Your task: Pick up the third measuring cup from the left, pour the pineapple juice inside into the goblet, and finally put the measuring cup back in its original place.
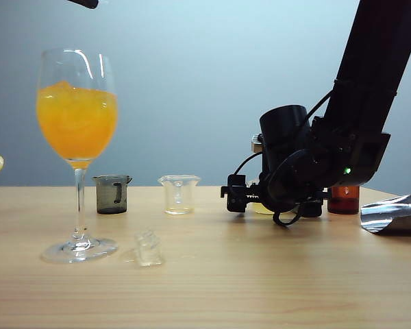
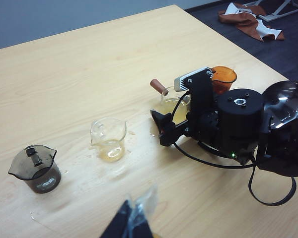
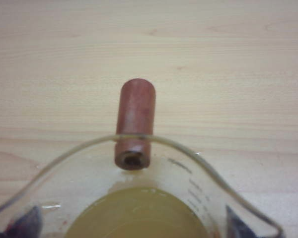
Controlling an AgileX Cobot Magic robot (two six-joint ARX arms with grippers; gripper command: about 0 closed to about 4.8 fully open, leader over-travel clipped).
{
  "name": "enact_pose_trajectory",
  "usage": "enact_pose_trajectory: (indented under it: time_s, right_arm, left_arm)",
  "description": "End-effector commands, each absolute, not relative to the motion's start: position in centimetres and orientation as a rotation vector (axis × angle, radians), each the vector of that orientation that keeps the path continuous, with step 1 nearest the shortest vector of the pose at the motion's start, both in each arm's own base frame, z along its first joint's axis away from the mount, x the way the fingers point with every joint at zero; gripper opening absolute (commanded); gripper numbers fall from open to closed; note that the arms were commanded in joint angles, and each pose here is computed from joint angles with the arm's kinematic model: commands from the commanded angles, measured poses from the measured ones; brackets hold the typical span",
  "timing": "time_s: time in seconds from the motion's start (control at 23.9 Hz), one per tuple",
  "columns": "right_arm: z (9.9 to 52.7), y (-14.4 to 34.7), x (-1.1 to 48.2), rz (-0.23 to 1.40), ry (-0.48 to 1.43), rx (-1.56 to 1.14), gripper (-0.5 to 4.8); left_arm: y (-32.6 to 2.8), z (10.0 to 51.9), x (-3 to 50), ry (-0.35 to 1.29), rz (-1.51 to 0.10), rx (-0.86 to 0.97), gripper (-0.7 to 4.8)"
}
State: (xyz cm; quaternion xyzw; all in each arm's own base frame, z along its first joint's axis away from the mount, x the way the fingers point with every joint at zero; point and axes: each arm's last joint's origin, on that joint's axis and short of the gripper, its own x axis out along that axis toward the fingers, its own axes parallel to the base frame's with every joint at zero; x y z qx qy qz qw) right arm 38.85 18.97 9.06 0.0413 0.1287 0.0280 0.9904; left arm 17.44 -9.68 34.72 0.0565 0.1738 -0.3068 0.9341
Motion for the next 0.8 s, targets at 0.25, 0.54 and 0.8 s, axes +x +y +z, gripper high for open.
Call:
enact_pose_trajectory:
  time_s: [0.25, 0.54, 0.8]
  right_arm:
    - [8.9, 19.0, 39.0, 0.059, 0.266, 0.088, 0.97]
    - [10.2, 19.2, 39.0, 0.098, 0.244, 0.097, 0.86]
    - [14.2, 19.5, 38.7, 0.253, 0.167, 0.041, 0.86]
  left_arm:
    - [-9.6, 34.8, 17.3, 0.356, -0.633, 0.118, -0.05]
    - [-9.2, 35.0, 16.8, 0.358, -0.589, 0.127, -0.05]
    - [-8.1, 35.9, 15.0, 0.366, -0.533, 0.138, -0.05]
